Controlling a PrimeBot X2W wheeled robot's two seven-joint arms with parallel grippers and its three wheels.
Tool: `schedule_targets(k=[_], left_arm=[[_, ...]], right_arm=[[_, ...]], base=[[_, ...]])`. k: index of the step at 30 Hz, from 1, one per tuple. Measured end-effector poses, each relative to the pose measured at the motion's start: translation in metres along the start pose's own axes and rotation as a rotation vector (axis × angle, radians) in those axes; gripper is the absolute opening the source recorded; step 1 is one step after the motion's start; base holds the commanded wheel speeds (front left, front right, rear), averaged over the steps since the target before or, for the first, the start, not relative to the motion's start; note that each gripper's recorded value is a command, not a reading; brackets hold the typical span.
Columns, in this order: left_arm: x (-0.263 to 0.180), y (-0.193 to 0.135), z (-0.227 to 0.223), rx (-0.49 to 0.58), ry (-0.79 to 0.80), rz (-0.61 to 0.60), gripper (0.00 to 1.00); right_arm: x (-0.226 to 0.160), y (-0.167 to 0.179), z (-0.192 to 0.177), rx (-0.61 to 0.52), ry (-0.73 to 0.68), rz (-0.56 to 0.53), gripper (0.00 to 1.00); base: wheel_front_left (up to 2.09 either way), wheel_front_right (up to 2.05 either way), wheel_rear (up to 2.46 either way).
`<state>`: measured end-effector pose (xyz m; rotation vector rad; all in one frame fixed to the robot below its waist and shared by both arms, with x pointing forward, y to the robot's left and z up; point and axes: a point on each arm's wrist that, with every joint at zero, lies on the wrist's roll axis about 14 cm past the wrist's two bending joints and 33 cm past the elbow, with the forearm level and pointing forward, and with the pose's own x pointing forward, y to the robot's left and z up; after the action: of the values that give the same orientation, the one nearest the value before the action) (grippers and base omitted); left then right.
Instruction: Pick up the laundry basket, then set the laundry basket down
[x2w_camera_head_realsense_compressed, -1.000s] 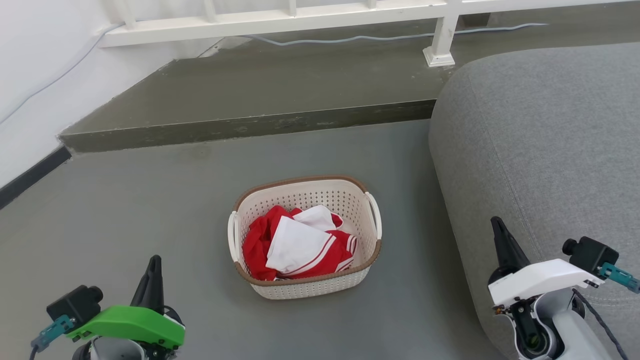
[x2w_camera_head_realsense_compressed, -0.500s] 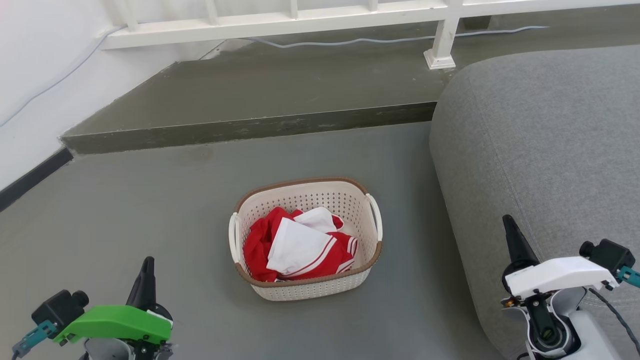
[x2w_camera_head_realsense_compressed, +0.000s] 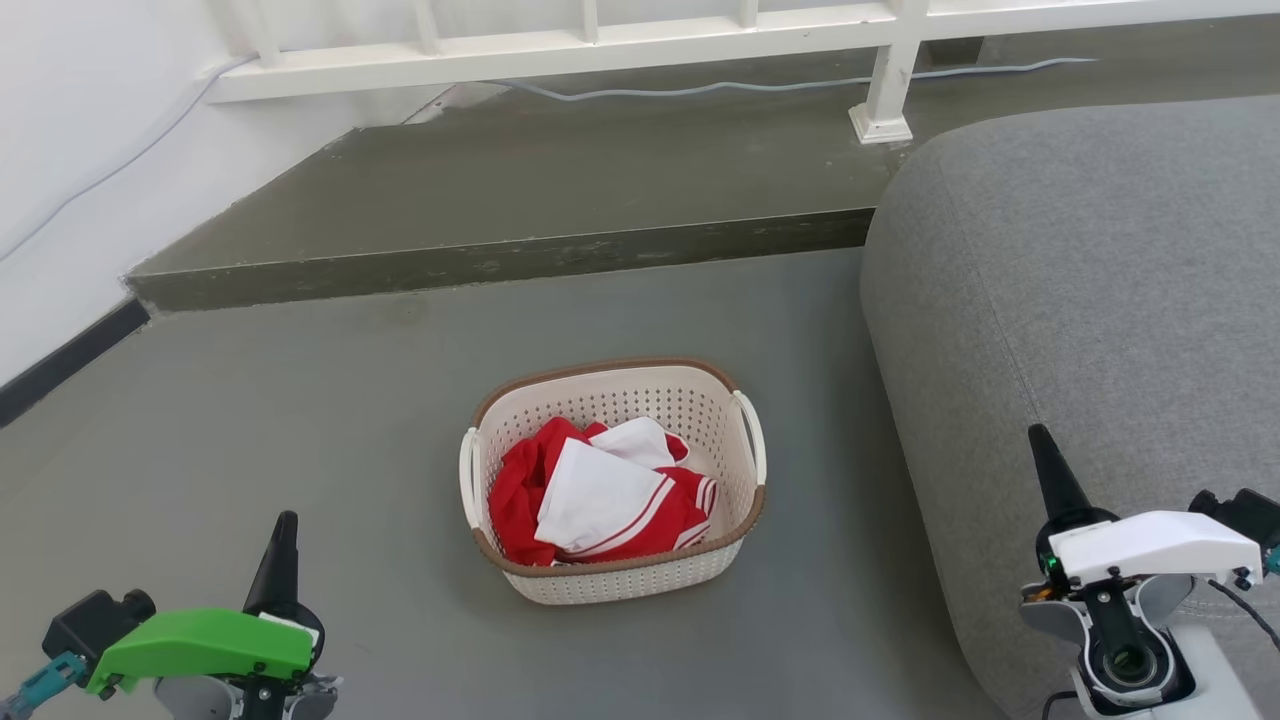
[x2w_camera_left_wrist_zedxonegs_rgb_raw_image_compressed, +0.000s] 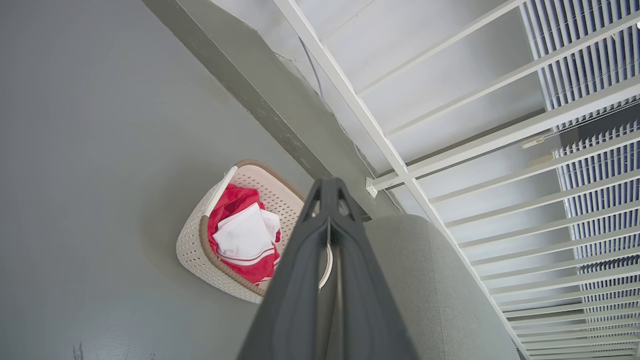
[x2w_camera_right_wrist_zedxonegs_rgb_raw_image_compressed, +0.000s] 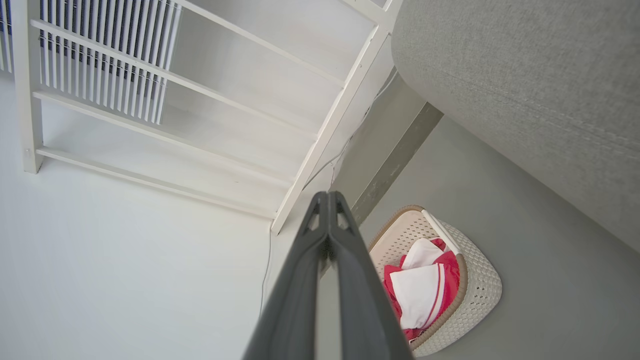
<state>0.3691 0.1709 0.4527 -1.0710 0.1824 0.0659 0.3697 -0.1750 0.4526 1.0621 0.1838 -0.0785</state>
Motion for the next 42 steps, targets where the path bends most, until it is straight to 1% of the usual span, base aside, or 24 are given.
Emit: schedule_targets(k=[23, 38, 42], left_arm=[[-0.001, -0.003, 0.015, -0.287, -0.017, -0.025, 0.00], [0.001, -0.012, 0.026, -0.476, -0.026, -0.076, 0.00], [0.001, -0.012, 0.028, -0.502, -0.032, -0.080, 0.00]], right_arm=[[0.000, 0.001, 0.021, 0.305, -0.038, 0.022, 0.00], [-0.001, 0.004, 0.036, 0.502, -0.072, 0.061, 0.00], [-0.001, 0.004, 0.037, 0.519, -0.072, 0.065, 0.00]], base=[[0.00, 0.00, 0.00], [0.00, 0.00, 0.00], [0.00, 0.00, 0.00]])
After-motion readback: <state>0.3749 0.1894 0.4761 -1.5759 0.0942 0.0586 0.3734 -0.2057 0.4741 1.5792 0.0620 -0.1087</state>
